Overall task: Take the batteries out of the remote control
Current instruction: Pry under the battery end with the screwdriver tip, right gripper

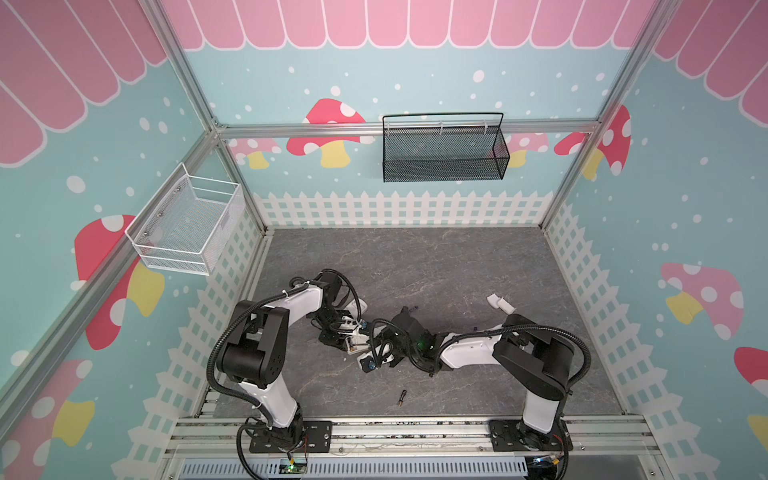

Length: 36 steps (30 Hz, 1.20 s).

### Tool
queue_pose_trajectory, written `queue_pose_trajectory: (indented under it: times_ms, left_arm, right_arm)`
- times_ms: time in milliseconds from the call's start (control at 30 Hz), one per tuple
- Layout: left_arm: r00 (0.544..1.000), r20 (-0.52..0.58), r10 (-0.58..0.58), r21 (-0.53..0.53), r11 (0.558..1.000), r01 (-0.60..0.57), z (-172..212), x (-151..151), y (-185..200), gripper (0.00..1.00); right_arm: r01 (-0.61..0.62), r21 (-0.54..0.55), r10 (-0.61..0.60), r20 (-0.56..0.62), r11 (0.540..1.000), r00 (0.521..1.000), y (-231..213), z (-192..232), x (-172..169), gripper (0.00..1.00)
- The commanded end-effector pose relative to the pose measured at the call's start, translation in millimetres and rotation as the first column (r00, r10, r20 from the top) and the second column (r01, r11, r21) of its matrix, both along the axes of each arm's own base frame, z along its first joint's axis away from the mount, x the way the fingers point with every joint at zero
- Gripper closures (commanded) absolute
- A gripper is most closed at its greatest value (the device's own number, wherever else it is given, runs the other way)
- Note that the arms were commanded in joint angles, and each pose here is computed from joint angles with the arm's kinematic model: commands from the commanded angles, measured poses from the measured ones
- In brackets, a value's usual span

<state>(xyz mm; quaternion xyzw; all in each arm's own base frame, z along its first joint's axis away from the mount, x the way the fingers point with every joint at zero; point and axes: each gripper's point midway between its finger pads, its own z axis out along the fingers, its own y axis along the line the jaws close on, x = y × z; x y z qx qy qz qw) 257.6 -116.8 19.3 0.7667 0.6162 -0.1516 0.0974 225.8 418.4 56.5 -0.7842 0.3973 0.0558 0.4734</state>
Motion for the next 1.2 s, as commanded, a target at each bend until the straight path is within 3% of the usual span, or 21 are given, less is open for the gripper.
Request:
queue_pose_trajectory:
  times_ms: [0,333,533,767,1167]
  left_arm:
    - [0.999,0.035,-0.027,-0.025,0.999,0.027,2.2,9.2,-6.1,0.48]
    - [0.997,0.064,-0.046,-0.043,0.998,0.048,6.5,4.0,-8.5,0.47]
    - [0.995,0.061,-0.073,-0.043,0.996,0.076,13.0,-3.1,-9.1,0.51]
    - [0.993,0.064,-0.095,-0.019,0.995,0.097,16.5,-7.0,-3.6,0.58]
    - [0.969,0.071,-0.237,-0.023,0.971,0.239,20.7,-16.2,-6.6,0.57]
  right_arm:
    - [0.020,0.089,-0.012,-0.081,0.996,0.997,3.2,-1.9,-5.0,1.00]
    - [0.042,0.127,-0.028,-0.106,0.991,0.994,-5.5,1.1,-1.4,1.00]
    - [0.047,0.176,-0.026,-0.119,0.983,0.993,-1.7,12.1,2.5,1.00]
    - [0.035,0.163,-0.017,-0.108,0.986,0.994,1.0,11.4,4.1,1.00]
    - [0.111,0.086,-0.102,-0.111,0.990,0.989,-32.4,15.5,2.4,1.00]
